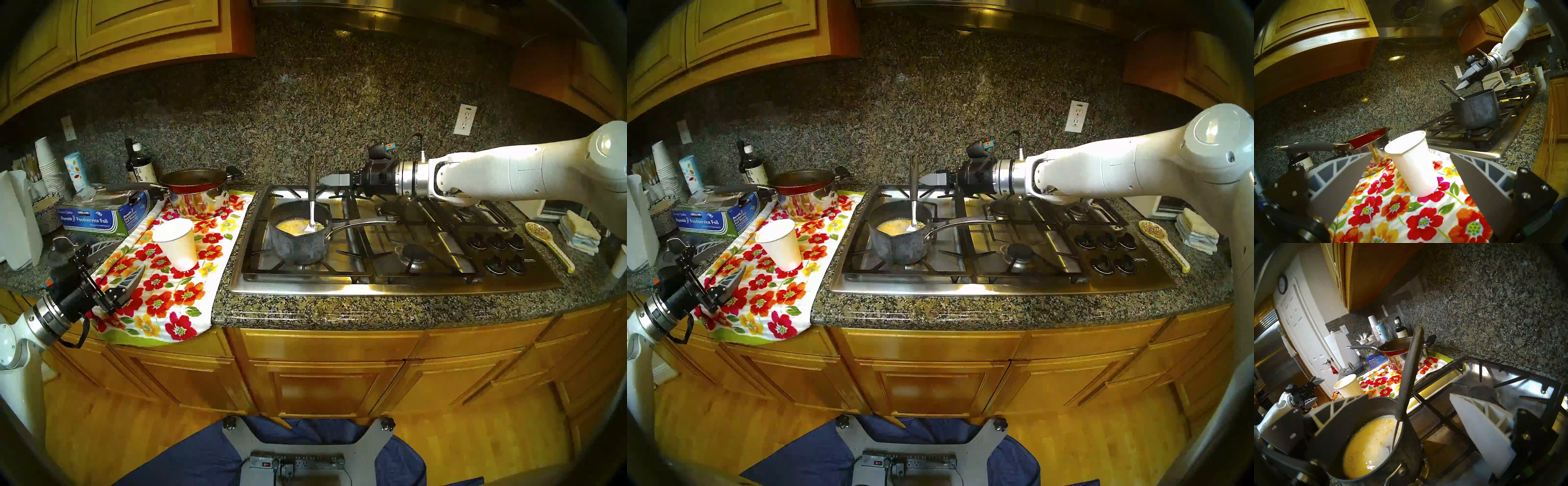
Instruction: Pour oats into pot and stir with a spoon
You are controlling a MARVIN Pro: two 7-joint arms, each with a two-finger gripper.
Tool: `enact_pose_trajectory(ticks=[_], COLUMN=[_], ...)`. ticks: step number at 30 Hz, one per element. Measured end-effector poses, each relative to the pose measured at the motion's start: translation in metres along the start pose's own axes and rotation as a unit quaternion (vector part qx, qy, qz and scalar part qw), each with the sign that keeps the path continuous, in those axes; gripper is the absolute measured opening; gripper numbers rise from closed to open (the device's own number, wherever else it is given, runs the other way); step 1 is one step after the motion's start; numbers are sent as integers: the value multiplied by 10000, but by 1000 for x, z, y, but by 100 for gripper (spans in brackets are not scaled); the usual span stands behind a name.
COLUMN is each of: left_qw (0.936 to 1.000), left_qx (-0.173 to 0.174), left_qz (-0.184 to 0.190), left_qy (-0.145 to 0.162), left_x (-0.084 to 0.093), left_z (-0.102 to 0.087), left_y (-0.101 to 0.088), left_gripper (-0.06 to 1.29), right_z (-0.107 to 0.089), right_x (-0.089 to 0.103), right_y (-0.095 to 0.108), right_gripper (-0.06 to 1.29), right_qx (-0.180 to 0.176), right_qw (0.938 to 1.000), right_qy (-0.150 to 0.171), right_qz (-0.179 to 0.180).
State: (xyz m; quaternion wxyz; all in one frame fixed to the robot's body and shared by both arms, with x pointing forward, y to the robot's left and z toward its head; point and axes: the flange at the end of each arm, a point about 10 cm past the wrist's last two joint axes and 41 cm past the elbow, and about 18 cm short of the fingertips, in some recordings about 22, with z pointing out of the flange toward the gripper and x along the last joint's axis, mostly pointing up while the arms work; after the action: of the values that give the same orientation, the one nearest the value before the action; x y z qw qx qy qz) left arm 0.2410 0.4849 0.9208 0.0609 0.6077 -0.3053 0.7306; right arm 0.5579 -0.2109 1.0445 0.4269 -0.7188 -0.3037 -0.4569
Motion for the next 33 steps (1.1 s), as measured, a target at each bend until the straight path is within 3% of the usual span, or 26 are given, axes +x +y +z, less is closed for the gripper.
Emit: enact_pose_trajectory(ticks=[13,33], left_qw=[10000,10000], left_qx=[0,0], left_qz=[0,0], left_qy=[0,1], left_x=[0,0], left_z=[0,0], left_y=[0,0], left_gripper=[123,123], right_z=[-10,-17], right_x=[14,30], right_y=[3,7], right_gripper=[123,123], right_qx=[-208,-484], right_qw=[9995,9933], right_qy=[218,969], right_qz=[-106,-392])
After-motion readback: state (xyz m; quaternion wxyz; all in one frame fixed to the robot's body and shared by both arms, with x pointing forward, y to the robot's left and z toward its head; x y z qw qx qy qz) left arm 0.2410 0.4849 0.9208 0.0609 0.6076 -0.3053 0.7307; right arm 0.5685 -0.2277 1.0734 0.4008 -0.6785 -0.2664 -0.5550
